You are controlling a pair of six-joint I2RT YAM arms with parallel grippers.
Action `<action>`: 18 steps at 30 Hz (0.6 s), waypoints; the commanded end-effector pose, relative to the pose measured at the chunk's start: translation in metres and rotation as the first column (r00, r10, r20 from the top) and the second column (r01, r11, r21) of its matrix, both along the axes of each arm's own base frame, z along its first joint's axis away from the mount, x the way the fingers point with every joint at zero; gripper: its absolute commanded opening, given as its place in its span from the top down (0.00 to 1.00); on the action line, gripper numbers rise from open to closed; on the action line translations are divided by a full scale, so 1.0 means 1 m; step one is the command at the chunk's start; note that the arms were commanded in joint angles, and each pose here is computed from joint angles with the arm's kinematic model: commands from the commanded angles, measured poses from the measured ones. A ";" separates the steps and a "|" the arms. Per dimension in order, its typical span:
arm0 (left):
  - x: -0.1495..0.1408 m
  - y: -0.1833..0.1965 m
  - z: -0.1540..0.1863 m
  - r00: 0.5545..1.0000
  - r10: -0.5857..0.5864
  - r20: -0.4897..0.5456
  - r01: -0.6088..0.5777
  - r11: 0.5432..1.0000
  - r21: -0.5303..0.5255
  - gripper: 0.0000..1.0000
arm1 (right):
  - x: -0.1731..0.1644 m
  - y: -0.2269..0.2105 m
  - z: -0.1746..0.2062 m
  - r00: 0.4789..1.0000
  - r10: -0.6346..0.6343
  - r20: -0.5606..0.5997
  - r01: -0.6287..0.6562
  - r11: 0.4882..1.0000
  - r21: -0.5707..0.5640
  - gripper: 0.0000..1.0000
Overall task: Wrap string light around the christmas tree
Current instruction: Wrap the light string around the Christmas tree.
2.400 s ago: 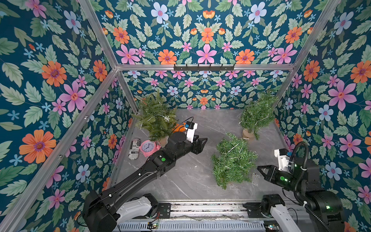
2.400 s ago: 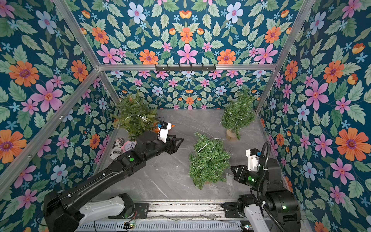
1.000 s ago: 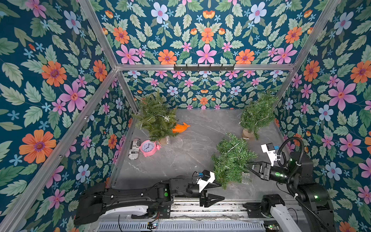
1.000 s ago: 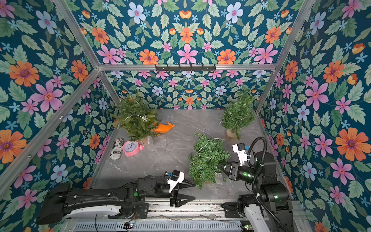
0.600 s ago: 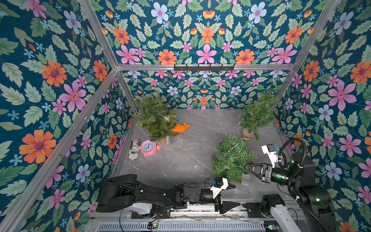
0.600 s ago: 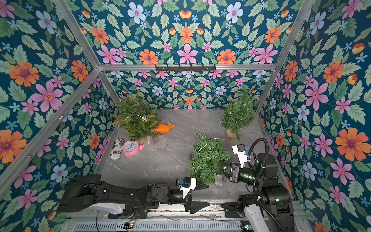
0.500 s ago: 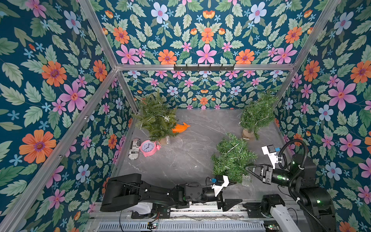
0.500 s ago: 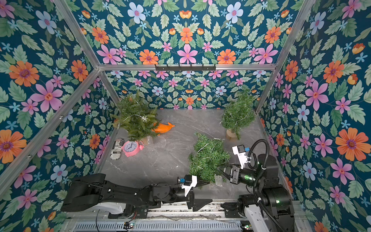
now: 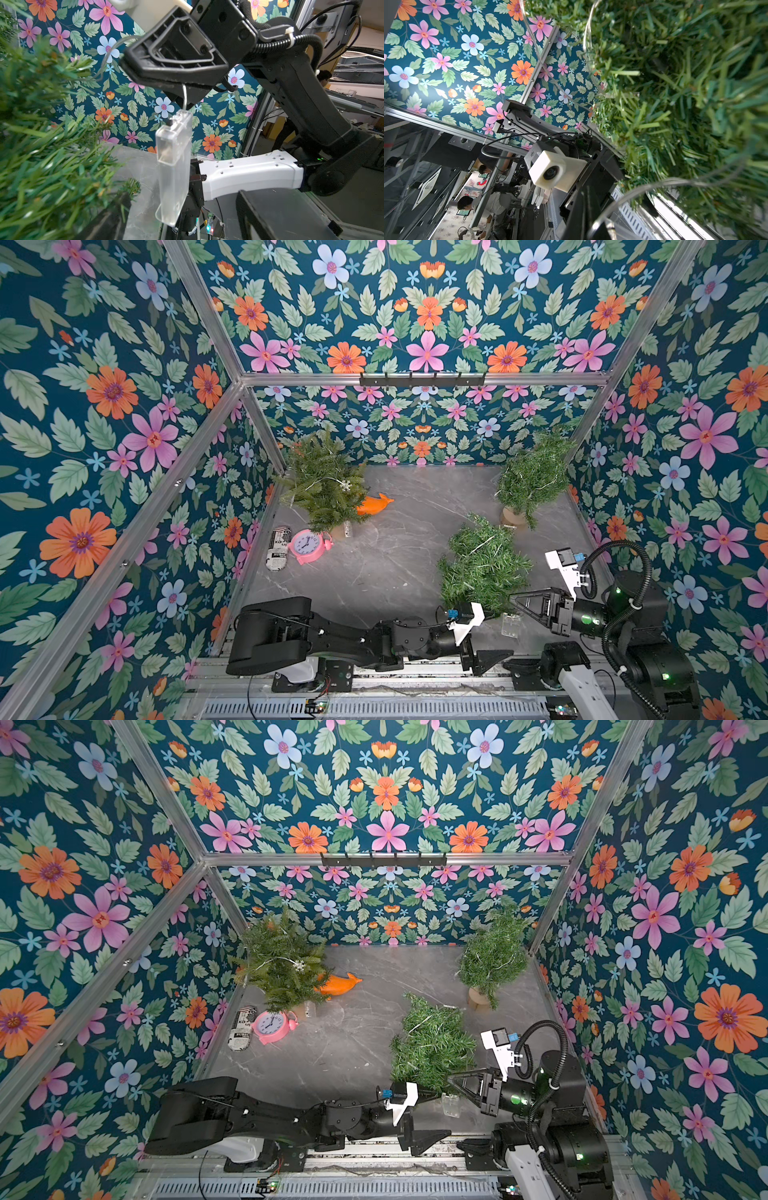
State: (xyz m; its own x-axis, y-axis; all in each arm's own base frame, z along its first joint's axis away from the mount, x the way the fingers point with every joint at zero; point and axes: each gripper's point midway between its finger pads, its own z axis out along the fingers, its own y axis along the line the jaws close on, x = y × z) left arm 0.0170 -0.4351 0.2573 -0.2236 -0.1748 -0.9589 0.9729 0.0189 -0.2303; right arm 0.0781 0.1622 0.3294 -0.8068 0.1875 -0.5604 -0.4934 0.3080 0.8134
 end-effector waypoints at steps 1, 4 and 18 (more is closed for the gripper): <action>-0.004 -0.001 0.021 1.000 -0.019 0.009 0.020 0.997 -0.077 0.19 | -0.004 0.002 0.006 0.999 0.027 0.026 -0.028 0.999 0.020 1.00; -0.014 -0.008 0.027 0.996 -0.085 0.005 0.085 0.993 -0.087 0.21 | -0.003 0.002 0.003 0.999 0.027 0.017 -0.027 0.999 0.021 1.00; -0.019 -0.013 0.024 0.991 -0.127 -0.029 0.124 0.988 -0.095 0.54 | 0.001 0.002 0.000 1.000 0.017 0.017 -0.017 0.999 0.027 1.00</action>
State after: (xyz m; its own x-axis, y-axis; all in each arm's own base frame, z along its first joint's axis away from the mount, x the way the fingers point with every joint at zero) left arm -0.0036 -0.4508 0.2722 -0.2780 -0.1947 -0.9406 0.9584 -0.1218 -0.2581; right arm 0.0789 0.1636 0.3249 -0.8163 0.1895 -0.5457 -0.4856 0.2864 0.8259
